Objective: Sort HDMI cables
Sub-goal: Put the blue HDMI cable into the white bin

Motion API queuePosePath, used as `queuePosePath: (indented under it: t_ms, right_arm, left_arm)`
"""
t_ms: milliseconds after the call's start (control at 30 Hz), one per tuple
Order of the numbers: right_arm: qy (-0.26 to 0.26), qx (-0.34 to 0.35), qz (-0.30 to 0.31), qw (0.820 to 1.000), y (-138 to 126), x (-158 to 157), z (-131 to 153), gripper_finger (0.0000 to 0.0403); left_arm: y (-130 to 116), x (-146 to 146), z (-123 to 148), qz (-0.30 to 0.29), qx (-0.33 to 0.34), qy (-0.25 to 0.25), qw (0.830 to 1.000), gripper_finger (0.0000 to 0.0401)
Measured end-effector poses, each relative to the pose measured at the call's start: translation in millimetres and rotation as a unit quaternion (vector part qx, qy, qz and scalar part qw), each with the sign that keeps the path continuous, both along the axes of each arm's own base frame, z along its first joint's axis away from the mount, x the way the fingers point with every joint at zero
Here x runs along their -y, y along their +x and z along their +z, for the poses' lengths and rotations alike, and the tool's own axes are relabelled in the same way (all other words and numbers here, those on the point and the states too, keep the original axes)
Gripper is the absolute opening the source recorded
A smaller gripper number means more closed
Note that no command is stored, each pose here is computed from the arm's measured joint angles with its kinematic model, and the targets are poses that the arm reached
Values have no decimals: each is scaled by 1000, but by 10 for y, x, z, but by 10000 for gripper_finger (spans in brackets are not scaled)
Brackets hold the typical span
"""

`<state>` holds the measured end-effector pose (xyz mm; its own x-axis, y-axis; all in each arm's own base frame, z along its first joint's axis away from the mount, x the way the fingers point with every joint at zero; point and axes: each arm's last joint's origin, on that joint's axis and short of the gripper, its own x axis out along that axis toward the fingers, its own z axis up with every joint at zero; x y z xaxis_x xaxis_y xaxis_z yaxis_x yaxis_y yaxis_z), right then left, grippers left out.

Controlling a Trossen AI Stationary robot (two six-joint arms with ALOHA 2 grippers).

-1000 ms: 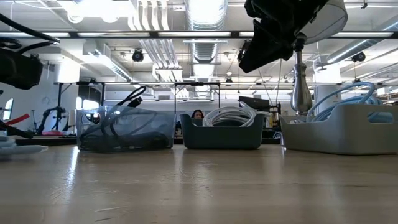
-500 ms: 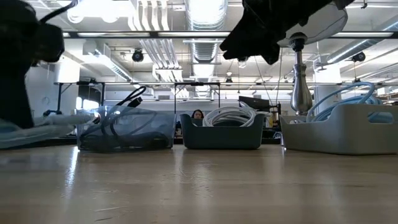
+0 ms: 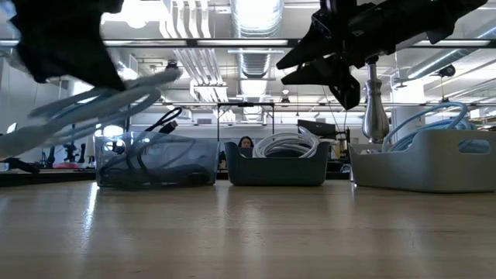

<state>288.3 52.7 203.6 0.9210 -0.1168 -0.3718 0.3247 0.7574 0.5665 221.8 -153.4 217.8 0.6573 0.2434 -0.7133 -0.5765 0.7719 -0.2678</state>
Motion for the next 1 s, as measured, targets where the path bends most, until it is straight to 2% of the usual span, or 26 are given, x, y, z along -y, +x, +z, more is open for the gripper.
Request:
queuePosePath:
  t_ms: [167,300,367,467,567,800,1000]
  right_arm:
    - [-5,14,3,1000,44,-9,90,105]
    - [-15,25,7,1000,82,-16,171,109]
    - [-23,30,10,999,100,-15,210,113]
    - [-32,35,12,999,120,-14,254,118]
    - [-31,39,11,999,132,-8,279,123]
    - [-31,37,9,999,133,1,277,136]
    - [-31,30,9,999,129,1,264,148]
  left_arm:
    - [153,-61,193,-40,18,79,996,44]
    - [315,-93,243,-100,14,141,985,44]
    - [395,-97,234,-143,0,179,973,45]
    - [489,-93,194,-216,-41,253,942,45]
    - [592,-92,184,-233,-60,304,922,45]
    - [846,-160,144,-254,-100,361,892,45]
    - [999,-223,53,-272,-131,381,874,45]
